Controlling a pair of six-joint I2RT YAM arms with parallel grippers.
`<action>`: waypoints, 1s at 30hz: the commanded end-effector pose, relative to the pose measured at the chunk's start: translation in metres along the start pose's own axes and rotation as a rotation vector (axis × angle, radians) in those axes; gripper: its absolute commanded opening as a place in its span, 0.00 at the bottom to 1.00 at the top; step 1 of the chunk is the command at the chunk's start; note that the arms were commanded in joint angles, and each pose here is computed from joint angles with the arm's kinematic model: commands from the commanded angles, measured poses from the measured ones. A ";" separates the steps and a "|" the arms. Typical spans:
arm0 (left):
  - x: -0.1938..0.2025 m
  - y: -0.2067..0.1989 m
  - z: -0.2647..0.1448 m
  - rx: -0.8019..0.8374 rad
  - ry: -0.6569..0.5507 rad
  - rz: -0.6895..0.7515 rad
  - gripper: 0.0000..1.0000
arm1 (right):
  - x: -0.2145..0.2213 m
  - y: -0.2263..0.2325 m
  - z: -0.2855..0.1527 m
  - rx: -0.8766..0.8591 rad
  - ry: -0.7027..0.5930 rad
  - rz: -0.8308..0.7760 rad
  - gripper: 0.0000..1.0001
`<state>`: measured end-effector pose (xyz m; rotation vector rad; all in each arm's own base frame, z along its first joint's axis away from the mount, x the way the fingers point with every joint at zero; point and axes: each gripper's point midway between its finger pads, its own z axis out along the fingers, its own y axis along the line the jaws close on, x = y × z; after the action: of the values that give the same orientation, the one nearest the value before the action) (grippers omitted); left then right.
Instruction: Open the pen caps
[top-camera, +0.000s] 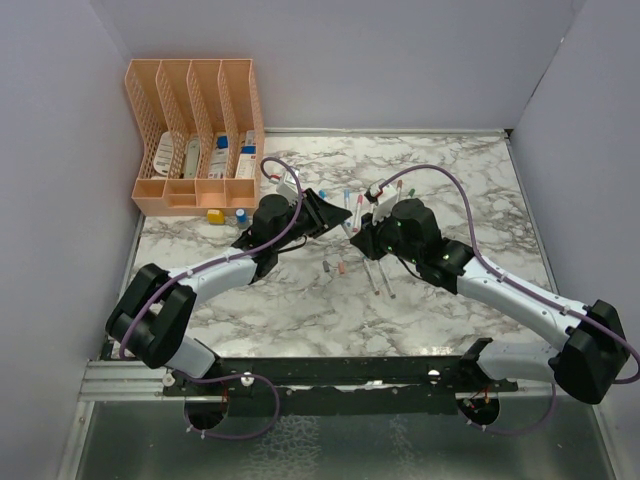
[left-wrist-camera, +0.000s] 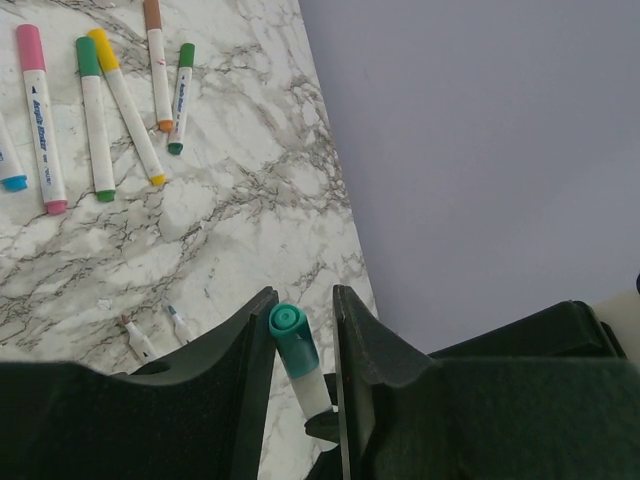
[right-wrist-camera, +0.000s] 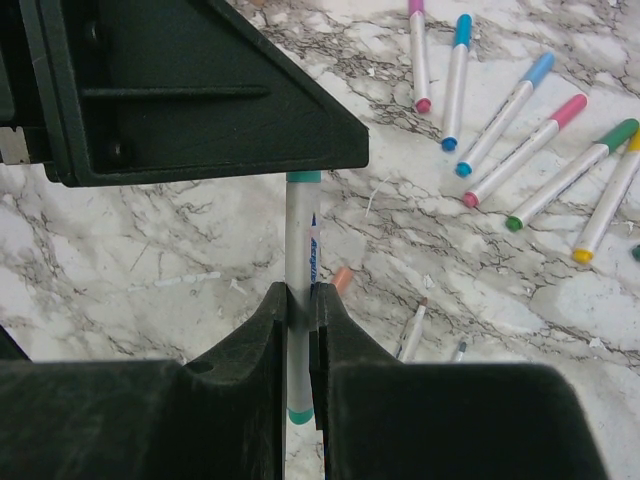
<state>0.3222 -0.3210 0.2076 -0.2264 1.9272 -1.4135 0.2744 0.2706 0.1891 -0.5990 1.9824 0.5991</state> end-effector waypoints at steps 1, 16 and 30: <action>0.003 -0.012 0.002 0.051 0.012 0.013 0.29 | -0.016 0.009 -0.004 -0.040 -0.057 -0.009 0.01; 0.006 -0.016 0.003 0.064 0.026 0.014 0.00 | -0.022 0.003 -0.006 -0.002 -0.057 -0.006 0.59; 0.014 -0.024 0.008 0.074 0.029 0.037 0.00 | -0.016 -0.001 0.014 0.045 0.043 0.034 0.50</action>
<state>0.3081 -0.3370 0.2036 -0.1782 1.9492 -1.4473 0.2864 0.2813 0.1964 -0.5853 2.0192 0.5927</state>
